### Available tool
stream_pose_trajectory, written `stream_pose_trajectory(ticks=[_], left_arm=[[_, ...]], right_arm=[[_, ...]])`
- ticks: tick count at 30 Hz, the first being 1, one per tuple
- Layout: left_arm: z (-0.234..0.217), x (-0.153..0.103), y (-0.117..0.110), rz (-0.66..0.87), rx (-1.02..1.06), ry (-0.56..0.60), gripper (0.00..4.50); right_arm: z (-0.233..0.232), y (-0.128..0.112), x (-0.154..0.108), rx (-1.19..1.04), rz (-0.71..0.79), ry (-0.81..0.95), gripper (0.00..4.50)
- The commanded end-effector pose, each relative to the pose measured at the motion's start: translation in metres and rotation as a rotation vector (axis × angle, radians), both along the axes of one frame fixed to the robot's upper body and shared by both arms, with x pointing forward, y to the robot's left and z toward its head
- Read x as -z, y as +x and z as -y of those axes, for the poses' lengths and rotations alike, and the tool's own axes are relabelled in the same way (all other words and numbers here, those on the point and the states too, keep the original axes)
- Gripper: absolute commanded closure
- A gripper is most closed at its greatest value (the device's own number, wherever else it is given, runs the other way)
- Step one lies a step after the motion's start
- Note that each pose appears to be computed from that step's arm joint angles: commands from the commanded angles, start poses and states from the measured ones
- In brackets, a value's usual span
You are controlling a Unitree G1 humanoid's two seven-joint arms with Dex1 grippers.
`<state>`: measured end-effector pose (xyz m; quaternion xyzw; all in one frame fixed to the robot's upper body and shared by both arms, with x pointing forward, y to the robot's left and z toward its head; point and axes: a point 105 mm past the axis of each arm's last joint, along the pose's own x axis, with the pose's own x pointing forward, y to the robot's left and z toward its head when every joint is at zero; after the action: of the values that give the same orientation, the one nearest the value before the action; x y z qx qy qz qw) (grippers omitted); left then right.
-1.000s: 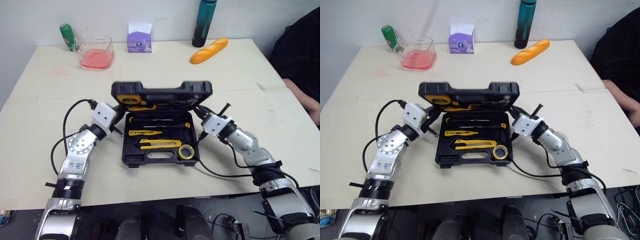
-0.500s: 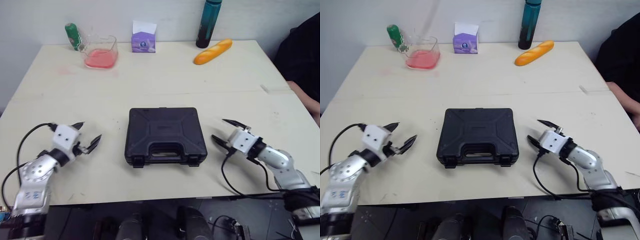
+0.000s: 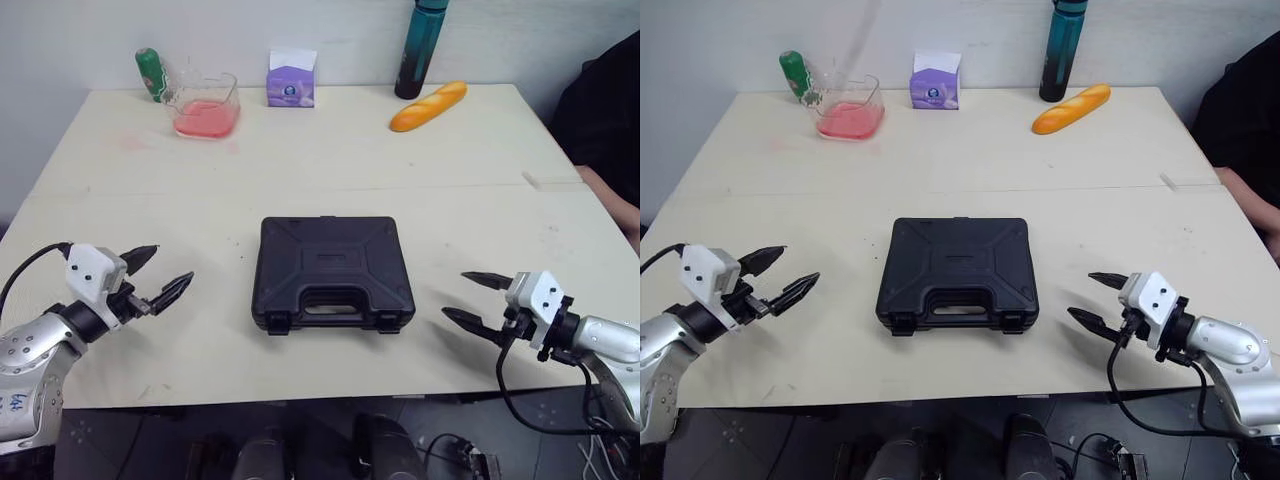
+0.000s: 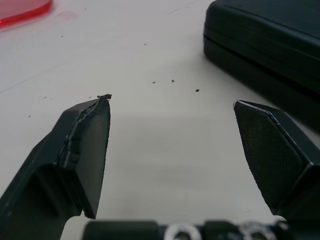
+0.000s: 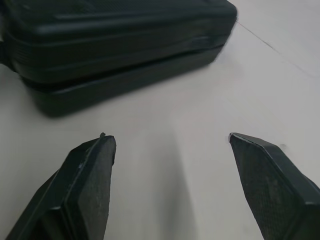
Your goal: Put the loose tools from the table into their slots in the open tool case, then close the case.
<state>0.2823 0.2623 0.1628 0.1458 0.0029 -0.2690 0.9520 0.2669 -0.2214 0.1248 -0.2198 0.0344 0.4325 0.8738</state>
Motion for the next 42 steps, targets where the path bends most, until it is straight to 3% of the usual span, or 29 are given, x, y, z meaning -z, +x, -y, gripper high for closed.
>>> stream_pose_trajectory(ticks=[1, 3, 7, 8, 19, 28, 32, 36, 42], left_arm=[[0.009, -0.01, 0.006, 0.021, 0.054, 0.024, 1.64], [0.011, -0.011, 0.014, 0.012, 0.064, 0.018, 2.58], [0.029, -0.01, 0.04, -0.023, 0.132, 0.022, 4.47], [0.034, -0.009, 0.047, -0.036, 0.146, 0.023, 4.5], [0.071, -0.004, 0.104, -0.112, 0.126, 0.008, 4.5], [0.092, -0.01, 0.157, -0.1, 0.05, -0.022, 4.5], [0.104, -0.007, 0.165, -0.095, 0.079, -0.037, 4.5], [0.117, 0.001, 0.162, -0.134, 0.184, -0.034, 4.5], [0.126, 0.003, 0.157, -0.123, 0.275, -0.047, 4.5]], right_arm=[[-0.011, -0.013, -0.005, -0.08, -0.053, 0.022, 1.25], [-0.014, -0.018, -0.001, -0.1, -0.081, 0.015, 2.02], [-0.027, -0.026, 0.012, -0.181, -0.151, -0.018, 4.12], [-0.031, -0.029, 0.015, -0.203, -0.164, -0.028, 4.42], [-0.058, -0.037, 0.038, -0.262, -0.25, -0.017, 4.42], [-0.063, -0.026, 0.045, -0.207, -0.231, -0.026, 4.42], [-0.064, -0.024, 0.045, -0.18, -0.236, -0.004, 4.42], [-0.062, -0.029, 0.049, -0.17, -0.244, -0.016, 4.42], [-0.053, -0.017, 0.049, -0.105, -0.221, -0.011, 4.42]])
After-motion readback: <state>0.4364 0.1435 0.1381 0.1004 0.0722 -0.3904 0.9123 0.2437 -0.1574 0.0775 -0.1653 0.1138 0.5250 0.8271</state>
